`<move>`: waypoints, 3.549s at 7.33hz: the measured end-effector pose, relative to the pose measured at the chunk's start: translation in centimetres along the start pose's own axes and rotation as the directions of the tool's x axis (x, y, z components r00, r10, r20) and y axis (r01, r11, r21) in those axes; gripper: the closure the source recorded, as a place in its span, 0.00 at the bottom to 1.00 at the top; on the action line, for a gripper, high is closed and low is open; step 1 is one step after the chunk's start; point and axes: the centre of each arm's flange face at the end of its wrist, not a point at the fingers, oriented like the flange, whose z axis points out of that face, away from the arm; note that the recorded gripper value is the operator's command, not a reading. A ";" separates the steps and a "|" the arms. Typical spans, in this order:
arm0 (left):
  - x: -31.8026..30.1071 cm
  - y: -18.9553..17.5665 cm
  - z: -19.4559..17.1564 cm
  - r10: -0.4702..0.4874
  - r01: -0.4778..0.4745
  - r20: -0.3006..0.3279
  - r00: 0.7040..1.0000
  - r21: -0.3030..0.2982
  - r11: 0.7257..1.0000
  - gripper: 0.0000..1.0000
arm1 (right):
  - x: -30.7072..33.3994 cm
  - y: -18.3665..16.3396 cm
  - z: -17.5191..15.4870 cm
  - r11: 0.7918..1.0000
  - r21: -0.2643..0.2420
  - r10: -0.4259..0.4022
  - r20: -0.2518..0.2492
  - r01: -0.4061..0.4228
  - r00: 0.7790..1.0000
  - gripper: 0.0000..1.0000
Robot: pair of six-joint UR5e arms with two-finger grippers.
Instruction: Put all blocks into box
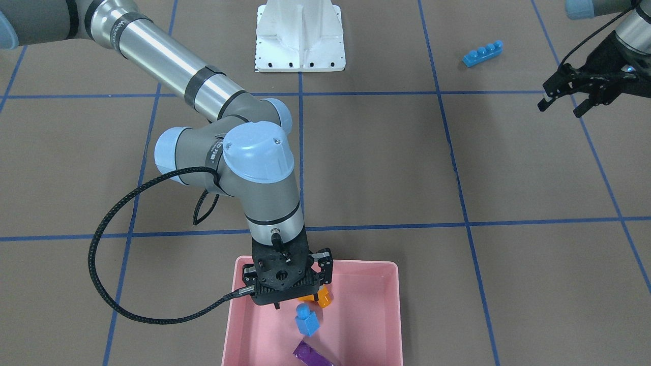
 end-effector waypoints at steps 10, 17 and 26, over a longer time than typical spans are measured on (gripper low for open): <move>7.4 22.2 10.6 0.551 -0.488 0.074 0.831 -0.381 0.786 0.00 | 16.0 -2.8 -11.9 0.964 -0.252 0.086 0.004 -0.082 0.996 0.01; 5.9 26.6 13.9 0.631 -0.526 0.090 0.771 -0.470 0.709 0.00 | 26.5 5.1 -20.4 0.899 -0.433 0.012 -0.118 -0.063 0.993 0.00; 6.6 30.1 16.5 0.622 -0.501 0.071 0.780 -0.524 0.689 0.00 | 32.4 6.1 -20.4 0.866 -0.493 0.020 -0.140 -0.087 0.990 0.01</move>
